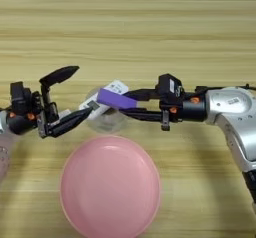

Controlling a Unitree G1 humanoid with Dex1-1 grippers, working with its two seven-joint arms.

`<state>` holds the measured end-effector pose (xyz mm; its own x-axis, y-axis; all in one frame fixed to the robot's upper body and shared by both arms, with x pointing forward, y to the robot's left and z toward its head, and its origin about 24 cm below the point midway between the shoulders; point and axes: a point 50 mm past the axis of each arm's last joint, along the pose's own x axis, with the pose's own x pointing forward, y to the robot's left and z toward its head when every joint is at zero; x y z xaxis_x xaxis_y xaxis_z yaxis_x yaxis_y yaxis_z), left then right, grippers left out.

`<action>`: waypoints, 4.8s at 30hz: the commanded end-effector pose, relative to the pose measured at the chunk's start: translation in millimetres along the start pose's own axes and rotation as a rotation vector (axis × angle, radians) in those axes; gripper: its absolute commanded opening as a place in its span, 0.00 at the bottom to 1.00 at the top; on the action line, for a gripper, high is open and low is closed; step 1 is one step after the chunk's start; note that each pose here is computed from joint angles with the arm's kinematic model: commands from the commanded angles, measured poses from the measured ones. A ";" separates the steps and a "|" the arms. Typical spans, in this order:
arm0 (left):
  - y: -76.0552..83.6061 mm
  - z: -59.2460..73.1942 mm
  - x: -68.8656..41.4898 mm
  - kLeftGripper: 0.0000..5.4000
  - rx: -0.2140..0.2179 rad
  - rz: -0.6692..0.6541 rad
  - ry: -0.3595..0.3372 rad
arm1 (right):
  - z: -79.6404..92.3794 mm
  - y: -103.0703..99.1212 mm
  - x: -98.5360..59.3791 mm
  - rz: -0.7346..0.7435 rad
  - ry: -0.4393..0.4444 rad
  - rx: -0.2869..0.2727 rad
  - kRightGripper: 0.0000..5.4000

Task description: Move the objects on the table

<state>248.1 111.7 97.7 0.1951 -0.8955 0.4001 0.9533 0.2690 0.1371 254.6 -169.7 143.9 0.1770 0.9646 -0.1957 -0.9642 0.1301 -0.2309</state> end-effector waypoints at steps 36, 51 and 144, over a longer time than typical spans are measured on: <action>-7.5 -3.3 7.9 0.65 0.005 -0.117 0.049 | 14.4 16.6 10.0 0.148 -0.113 0.042 0.26; -7.7 -3.6 7.6 0.40 0.019 -0.122 0.054 | 9.8 19.1 17.7 0.167 -0.114 0.063 0.26; -36.0 -69.9 -38.8 0.33 -0.169 -0.432 0.533 | 40.8 4.6 10.7 0.042 -0.361 0.034 1.00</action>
<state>222.8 108.8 17.2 -0.1643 -0.9782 -0.1266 0.9856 -0.1680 0.0192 243.8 -149.8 176.9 0.0615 0.9858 0.1562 -0.9802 0.0892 -0.1767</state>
